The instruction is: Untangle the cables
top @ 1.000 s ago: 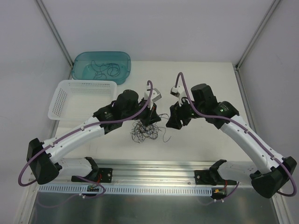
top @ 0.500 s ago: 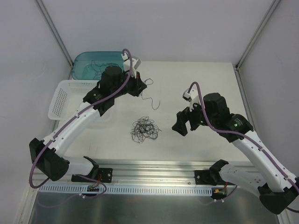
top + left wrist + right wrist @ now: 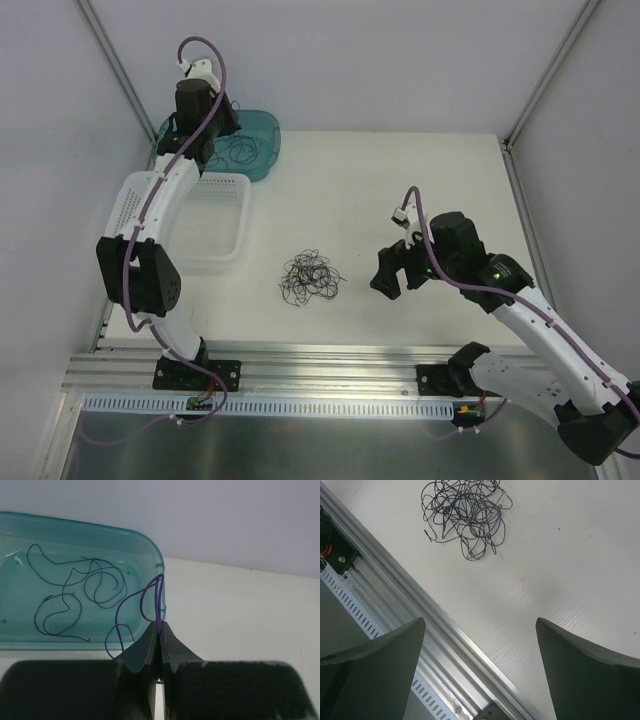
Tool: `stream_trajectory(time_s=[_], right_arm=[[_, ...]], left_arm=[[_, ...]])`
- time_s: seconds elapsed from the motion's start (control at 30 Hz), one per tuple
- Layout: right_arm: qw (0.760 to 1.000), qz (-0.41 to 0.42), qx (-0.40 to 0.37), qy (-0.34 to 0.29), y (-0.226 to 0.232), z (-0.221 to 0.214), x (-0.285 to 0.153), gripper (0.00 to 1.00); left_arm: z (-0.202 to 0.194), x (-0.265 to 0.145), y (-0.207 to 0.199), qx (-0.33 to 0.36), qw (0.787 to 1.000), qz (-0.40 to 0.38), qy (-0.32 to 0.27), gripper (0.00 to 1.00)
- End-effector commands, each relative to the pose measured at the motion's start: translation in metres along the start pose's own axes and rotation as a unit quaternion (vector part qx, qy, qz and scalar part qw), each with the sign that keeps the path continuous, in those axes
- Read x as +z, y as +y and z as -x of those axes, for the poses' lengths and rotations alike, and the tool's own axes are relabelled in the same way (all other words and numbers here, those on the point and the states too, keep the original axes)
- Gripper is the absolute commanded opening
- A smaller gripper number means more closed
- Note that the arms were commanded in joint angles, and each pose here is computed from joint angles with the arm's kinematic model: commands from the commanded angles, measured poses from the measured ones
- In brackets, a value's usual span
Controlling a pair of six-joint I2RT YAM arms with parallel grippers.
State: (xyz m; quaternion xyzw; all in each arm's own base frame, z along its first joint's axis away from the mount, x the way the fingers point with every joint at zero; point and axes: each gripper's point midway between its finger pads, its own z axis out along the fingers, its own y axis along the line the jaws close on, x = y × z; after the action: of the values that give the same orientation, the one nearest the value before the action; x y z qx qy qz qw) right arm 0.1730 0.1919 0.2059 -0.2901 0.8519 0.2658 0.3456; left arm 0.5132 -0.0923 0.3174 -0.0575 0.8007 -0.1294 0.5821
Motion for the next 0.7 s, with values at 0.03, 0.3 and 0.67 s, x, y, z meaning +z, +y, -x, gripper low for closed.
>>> stream_trajectory(time_s=[0.03,0.3,0.67], right_arm=[[1.0,0.001,0.01,-0.018,0.0,0.007,0.005,0.97],[1.0,0.007,0.018,0.003,0.0,0.0,0.018,0.97],[0.998,0.007,0.066,0.007,0.0,0.003,0.033,0.99]], left_arm=[[0.02,0.043,0.037,-0.042,0.998,0.04,-0.021,0.02],[0.008,0.096,0.083,-0.071,0.996,0.056,-0.005,0.66],[-0.027,0.0,0.02,-0.063,0.996,-0.042,0.046,0.91]])
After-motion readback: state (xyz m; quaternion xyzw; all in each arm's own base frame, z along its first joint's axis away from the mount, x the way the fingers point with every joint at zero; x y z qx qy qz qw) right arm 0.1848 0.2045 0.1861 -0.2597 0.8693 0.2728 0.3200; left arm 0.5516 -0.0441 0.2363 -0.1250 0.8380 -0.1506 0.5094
